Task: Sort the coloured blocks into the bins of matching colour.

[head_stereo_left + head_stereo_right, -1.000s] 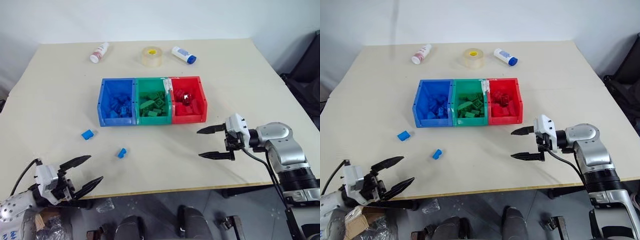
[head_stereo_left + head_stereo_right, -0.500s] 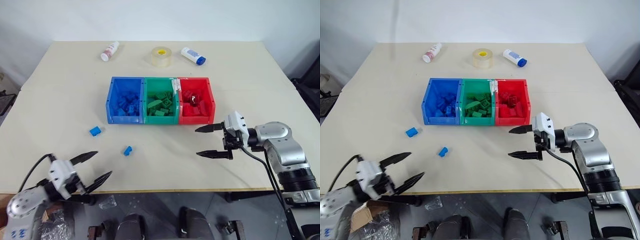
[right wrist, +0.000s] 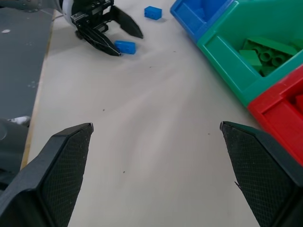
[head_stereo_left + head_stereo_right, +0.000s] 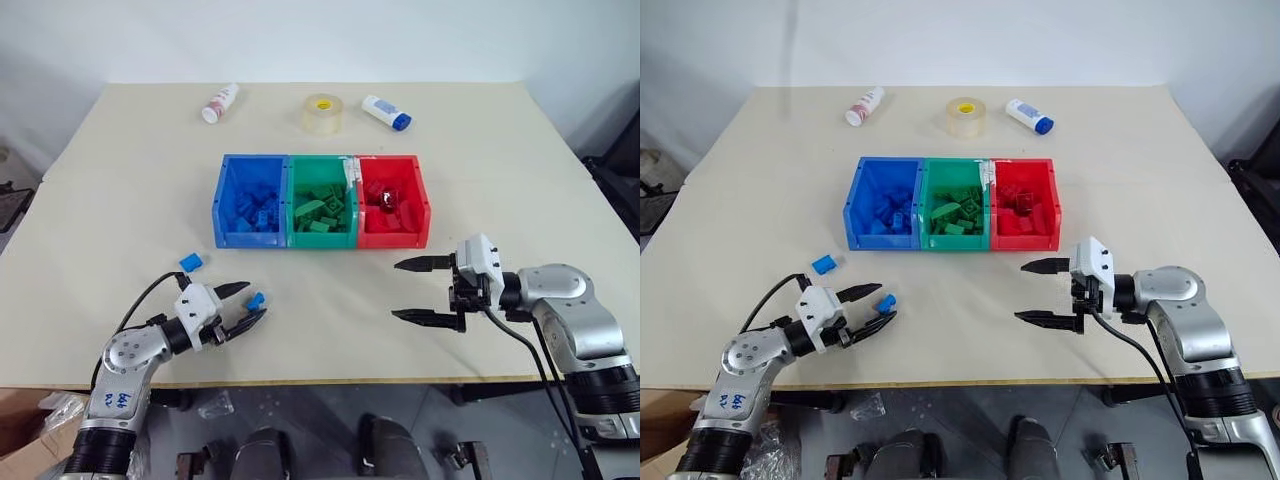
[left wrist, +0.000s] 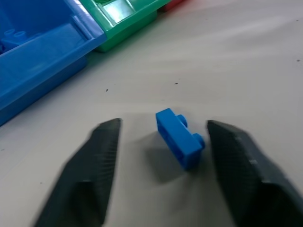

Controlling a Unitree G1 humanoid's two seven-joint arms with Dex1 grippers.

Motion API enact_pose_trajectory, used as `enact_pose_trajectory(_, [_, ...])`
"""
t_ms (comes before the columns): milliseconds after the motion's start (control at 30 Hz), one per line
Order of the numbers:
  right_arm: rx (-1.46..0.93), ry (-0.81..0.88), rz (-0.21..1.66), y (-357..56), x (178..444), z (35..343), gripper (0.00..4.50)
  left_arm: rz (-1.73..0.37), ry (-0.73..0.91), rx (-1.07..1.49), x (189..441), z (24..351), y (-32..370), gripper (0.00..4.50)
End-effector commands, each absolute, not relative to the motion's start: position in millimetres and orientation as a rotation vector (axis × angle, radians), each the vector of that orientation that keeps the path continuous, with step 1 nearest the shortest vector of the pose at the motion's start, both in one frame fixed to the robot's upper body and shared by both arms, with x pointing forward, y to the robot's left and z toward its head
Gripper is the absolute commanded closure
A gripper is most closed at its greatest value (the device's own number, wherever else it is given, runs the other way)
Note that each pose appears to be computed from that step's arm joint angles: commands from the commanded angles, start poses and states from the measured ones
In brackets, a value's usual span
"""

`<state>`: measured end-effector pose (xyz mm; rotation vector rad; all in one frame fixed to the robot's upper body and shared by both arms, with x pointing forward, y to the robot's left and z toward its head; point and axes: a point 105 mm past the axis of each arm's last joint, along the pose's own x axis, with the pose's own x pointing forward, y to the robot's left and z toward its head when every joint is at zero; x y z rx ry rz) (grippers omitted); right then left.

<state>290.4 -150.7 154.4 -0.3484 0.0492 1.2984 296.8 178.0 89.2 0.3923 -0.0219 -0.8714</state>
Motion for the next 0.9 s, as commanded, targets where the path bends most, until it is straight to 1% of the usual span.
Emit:
enact_pose_trajectory(33, [-0.362,-0.005,1.273,-153,287,167,0.00,-0.868,0.051,0.403,299,77,181,2.92])
enact_pose_trajectory(100, [-0.364,-0.010,1.257,-154,287,167,0.00,-0.798,0.042,0.360,309,87,186,3.57])
enact_pose_trajectory(167, [-0.361,-0.017,1.240,-155,288,169,0.00,-0.710,0.004,0.293,325,108,187,4.18])
enact_pose_trajectory(267, [-0.357,-0.020,1.232,-155,289,169,0.00,-0.663,-0.083,0.245,336,135,185,4.19])
enact_pose_trajectory(367, [-0.359,-0.021,1.229,-155,289,169,0.00,-0.661,-0.166,0.209,355,173,177,4.19])
enact_pose_trajectory(433, [-0.359,-0.023,1.227,-155,290,170,0.00,-0.664,-0.181,0.204,364,186,174,4.19])
enact_pose_trajectory(533, [-0.361,-0.029,1.222,-154,292,170,0.00,-0.639,-0.231,0.205,385,206,173,4.19])
enact_pose_trajectory(600, [-0.360,-0.030,1.222,-153,292,170,0.00,-0.655,-0.240,0.202,395,211,171,4.19])
enact_pose_trajectory(667, [-0.361,-0.035,1.221,-152,293,171,0.00,-0.673,-0.224,0.212,403,209,168,3.47])
enact_pose_trajectory(700, [-0.361,-0.037,1.220,-152,293,171,0.00,-0.680,-0.219,0.219,406,208,167,3.27])
enact_pose_trajectory(900, [-0.365,-0.042,1.210,-153,294,172,0.00,-0.727,-0.228,0.219,407,211,161,1.44])
